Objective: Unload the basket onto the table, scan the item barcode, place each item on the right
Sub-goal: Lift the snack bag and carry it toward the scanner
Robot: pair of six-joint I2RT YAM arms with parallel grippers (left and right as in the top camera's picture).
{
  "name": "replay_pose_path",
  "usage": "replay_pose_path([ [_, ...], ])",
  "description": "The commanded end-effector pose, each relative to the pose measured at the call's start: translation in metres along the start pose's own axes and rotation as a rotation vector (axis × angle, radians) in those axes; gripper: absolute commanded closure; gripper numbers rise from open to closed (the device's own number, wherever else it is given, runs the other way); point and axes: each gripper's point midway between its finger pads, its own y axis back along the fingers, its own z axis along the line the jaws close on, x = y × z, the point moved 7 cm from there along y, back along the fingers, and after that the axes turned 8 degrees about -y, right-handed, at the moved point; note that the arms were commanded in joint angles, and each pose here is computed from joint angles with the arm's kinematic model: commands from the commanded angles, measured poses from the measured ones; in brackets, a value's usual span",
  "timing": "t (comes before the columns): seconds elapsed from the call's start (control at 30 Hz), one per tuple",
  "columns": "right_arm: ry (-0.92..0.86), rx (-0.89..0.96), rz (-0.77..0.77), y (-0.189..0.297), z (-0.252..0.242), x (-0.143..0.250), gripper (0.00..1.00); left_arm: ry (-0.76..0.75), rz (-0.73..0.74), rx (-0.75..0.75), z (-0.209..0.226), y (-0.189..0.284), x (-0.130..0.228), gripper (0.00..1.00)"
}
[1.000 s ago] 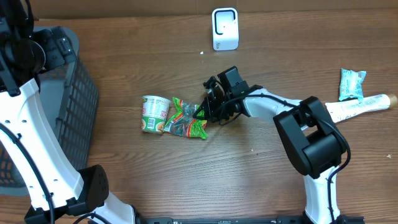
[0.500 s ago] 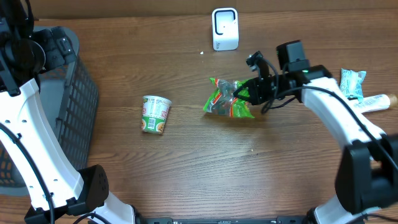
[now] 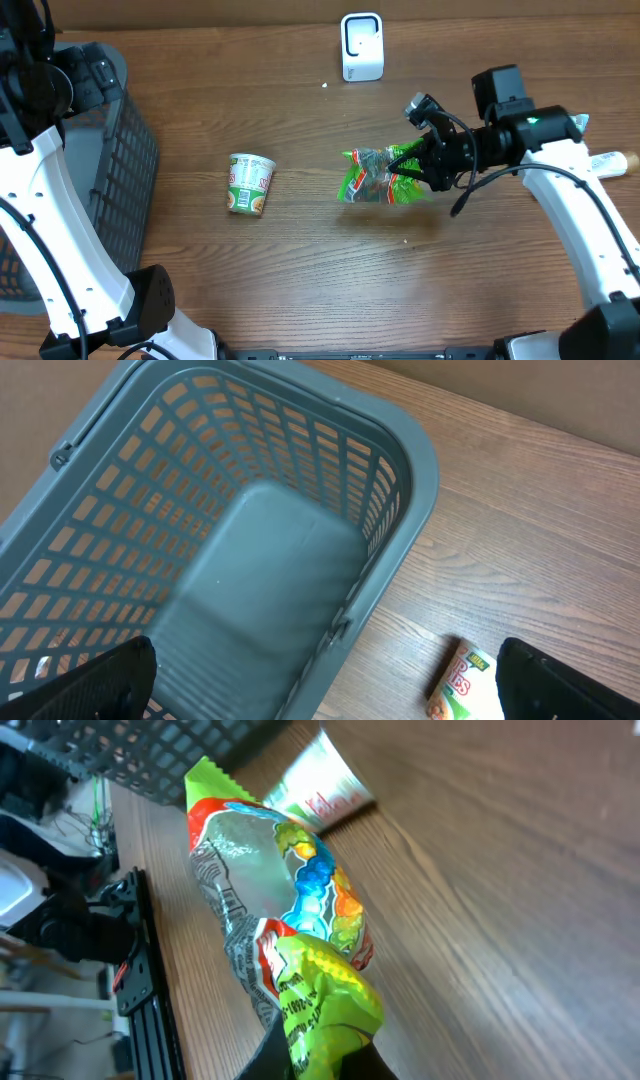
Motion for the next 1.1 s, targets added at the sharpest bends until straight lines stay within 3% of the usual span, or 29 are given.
replay_pose_path([
  [0.0, 0.158, -0.021, -0.061, 0.021, 0.024, -0.017, 0.96, -0.016, -0.002, 0.002, -0.001, 0.0, -0.001, 0.0],
  [0.3, 0.176, 0.026, -0.067, 0.036, 0.034, -0.031, 0.96, -0.016, -0.002, 0.002, -0.001, 0.0, -0.001, 0.0],
  [0.43, 0.198, 0.156, -0.055, 0.049, 0.032, -0.042, 0.96, -0.016, -0.002, 0.002, -0.001, 0.0, -0.001, 0.0],
  [0.57, 0.11, 0.282, -0.08, 0.059, 0.029, -0.055, 0.96, -0.016, -0.002, 0.002, -0.001, 0.0, -0.001, 0.0],
  [1.07, 0.102, 0.109, -0.084, 0.055, 0.053, -0.052, 0.96, -0.016, -0.002, 0.002, -0.001, 0.0, -0.001, 0.0],
])
